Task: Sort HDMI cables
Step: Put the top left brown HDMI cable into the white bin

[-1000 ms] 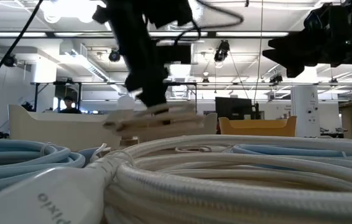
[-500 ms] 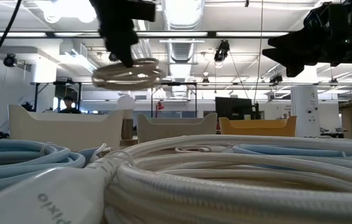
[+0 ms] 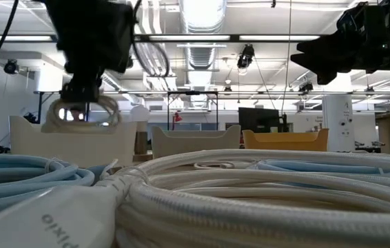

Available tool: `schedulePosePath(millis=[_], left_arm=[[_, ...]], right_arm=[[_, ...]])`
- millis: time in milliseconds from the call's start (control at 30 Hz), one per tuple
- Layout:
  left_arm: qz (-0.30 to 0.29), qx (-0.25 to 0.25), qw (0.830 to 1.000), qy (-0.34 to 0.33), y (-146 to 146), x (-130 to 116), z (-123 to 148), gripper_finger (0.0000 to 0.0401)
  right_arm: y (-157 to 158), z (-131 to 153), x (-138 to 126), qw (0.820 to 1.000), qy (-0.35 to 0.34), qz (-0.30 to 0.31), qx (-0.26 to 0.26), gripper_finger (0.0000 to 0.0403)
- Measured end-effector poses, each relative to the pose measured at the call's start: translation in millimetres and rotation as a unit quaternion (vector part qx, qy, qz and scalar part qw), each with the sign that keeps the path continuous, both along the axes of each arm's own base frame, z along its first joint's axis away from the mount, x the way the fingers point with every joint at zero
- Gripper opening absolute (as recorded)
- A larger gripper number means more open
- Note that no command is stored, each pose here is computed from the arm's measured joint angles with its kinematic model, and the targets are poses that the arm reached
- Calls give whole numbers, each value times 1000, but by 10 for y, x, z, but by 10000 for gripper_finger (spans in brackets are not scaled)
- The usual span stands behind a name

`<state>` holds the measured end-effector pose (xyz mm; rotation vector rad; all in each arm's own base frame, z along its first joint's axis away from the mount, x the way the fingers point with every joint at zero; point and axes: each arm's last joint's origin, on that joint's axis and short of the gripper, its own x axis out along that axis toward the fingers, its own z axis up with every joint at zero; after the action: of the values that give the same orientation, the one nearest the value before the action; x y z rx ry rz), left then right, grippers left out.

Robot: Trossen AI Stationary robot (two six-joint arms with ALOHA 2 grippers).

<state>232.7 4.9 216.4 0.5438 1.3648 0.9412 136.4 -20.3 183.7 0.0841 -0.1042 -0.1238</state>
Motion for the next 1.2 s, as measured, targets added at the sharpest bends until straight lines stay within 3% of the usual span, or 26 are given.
schedulePosePath(millis=[167,333,533,900,1067,1200], left_arm=[[8,-3,1000,12,52,-82,-226,21],[7,12,1000,6,56,-102,-285,41],[4,25,1000,-12,60,-53,-233,80],[8,1,998,-59,41,117,19,166],[8,-49,998,-47,17,124,39,175],[18,-151,986,-66,-35,196,138,176]], right_arm=[[0,0,0,1000,0,0,0,196],[0,-1,0,1000,0,0,1,196],[0,-2,0,1000,1,0,2,196],[0,-1,0,1000,0,1,8,196],[0,-1,0,1000,0,1,7,196],[0,2,0,1000,-2,1,4,196]])
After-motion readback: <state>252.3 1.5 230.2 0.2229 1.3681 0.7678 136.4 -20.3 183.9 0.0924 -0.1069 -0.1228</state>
